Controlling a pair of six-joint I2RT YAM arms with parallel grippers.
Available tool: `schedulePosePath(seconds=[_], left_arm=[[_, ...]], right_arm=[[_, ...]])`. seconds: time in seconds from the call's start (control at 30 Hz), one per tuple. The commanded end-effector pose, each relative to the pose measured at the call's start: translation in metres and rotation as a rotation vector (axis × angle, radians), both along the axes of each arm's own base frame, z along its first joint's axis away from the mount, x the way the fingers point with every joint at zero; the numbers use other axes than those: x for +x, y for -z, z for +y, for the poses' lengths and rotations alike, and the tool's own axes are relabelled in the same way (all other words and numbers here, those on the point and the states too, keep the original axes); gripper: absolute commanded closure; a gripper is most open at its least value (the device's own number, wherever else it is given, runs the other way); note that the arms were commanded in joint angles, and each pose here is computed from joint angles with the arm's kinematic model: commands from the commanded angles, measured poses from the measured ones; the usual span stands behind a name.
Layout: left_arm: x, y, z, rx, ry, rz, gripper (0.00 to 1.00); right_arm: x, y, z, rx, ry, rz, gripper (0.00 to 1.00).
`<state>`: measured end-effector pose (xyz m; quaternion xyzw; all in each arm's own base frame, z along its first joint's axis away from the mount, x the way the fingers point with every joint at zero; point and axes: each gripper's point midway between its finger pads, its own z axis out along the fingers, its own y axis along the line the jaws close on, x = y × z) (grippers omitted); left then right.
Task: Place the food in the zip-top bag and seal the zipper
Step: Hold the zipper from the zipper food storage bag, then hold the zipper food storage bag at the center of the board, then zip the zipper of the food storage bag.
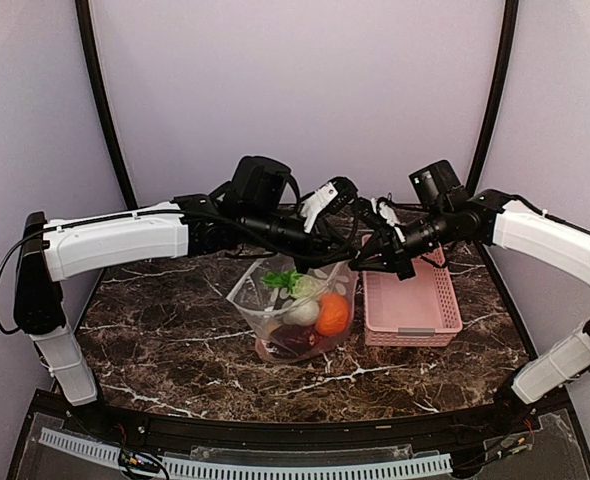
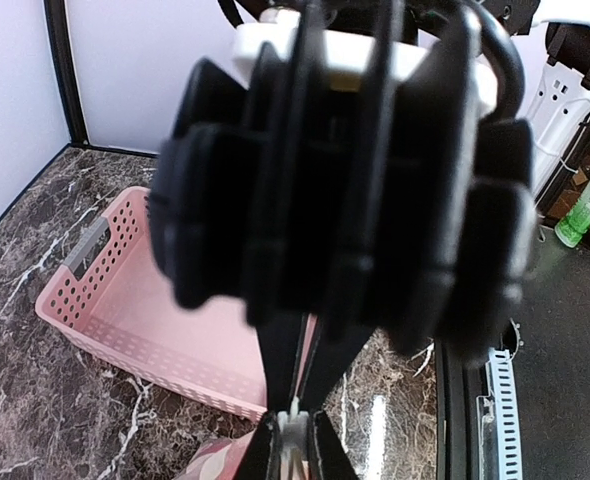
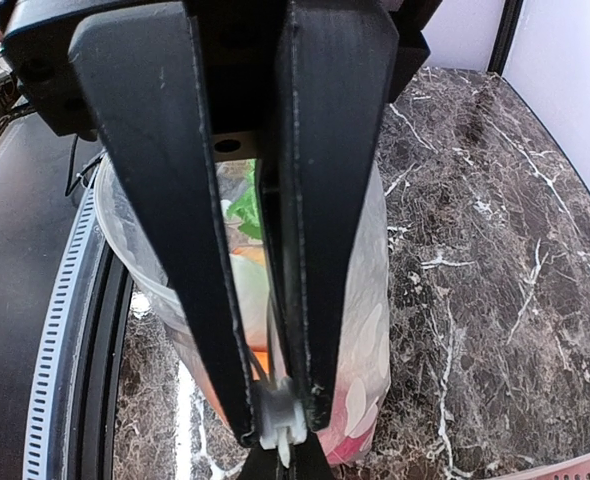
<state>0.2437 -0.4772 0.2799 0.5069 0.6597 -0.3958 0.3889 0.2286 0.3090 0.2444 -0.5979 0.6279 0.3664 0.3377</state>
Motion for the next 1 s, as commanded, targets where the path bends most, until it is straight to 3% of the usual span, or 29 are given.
schedulePosePath(seconds=[0.0, 0.5, 0.97], left_arm=[[-0.002, 0.000, 0.006, 0.049, -0.009, -0.006, 0.97], [0.002, 0.006, 0.039, 0.162, -0.097, -0.055, 0.99], [0.012, 0.012, 0.110, 0.221, -0.225, -0.065, 0.99]], right_arm=[[-0.002, -0.019, -0.005, 0.054, -0.003, -0.066, 1.00], [0.002, -0.014, -0.017, 0.057, 0.026, -0.081, 1.00], [0.014, -0.008, -0.025, 0.048, 0.062, -0.083, 1.00]])
